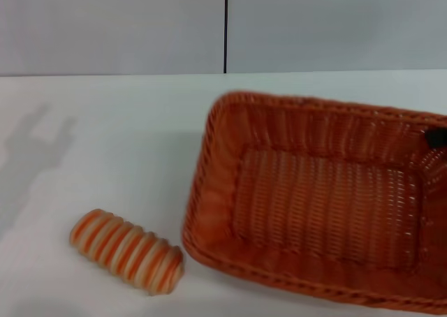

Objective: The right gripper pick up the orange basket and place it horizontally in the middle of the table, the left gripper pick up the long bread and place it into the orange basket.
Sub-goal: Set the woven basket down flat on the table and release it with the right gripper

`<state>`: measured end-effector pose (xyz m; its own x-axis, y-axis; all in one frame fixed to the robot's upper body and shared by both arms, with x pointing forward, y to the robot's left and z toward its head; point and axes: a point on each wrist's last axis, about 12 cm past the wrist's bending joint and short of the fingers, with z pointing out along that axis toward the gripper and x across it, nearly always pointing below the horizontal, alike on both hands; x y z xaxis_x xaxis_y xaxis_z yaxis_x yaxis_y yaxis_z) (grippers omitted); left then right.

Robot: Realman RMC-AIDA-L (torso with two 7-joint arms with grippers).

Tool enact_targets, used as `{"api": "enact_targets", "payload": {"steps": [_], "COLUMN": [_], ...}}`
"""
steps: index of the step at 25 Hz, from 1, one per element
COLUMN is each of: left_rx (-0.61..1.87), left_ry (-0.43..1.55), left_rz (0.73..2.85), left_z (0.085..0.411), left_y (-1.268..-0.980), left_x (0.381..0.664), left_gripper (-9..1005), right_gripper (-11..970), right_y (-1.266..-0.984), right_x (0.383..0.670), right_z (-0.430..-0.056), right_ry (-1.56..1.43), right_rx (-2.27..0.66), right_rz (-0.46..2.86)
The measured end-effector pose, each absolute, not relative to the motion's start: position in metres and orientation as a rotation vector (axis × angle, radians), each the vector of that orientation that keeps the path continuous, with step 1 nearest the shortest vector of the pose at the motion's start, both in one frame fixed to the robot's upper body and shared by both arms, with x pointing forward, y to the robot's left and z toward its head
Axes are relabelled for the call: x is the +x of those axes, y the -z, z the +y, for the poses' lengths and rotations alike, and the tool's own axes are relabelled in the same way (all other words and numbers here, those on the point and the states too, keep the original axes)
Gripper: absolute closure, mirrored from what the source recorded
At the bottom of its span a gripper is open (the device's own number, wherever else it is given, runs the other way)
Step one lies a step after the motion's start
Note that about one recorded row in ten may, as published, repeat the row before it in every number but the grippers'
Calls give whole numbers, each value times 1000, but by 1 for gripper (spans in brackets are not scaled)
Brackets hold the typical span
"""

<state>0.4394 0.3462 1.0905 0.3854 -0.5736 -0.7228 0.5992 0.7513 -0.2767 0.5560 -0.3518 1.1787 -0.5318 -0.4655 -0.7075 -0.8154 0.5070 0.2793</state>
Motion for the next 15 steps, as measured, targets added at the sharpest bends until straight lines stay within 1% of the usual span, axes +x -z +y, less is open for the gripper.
{"api": "enact_targets", "payload": {"steps": [6, 15], "left_rx": [40, 34], "left_ry": [733, 743], "left_rz": [912, 918], "left_z": [344, 341], "left_y": [-1090, -1088], "left_x": [441, 443], "left_gripper": [364, 365], "right_gripper": [787, 787], "right_y": [-1176, -1166], "right_x": [555, 562], "right_z": [-355, -345], "right_ry": [-760, -773], "right_rx": [-1154, -1165], "right_rz": [2106, 1965]}}
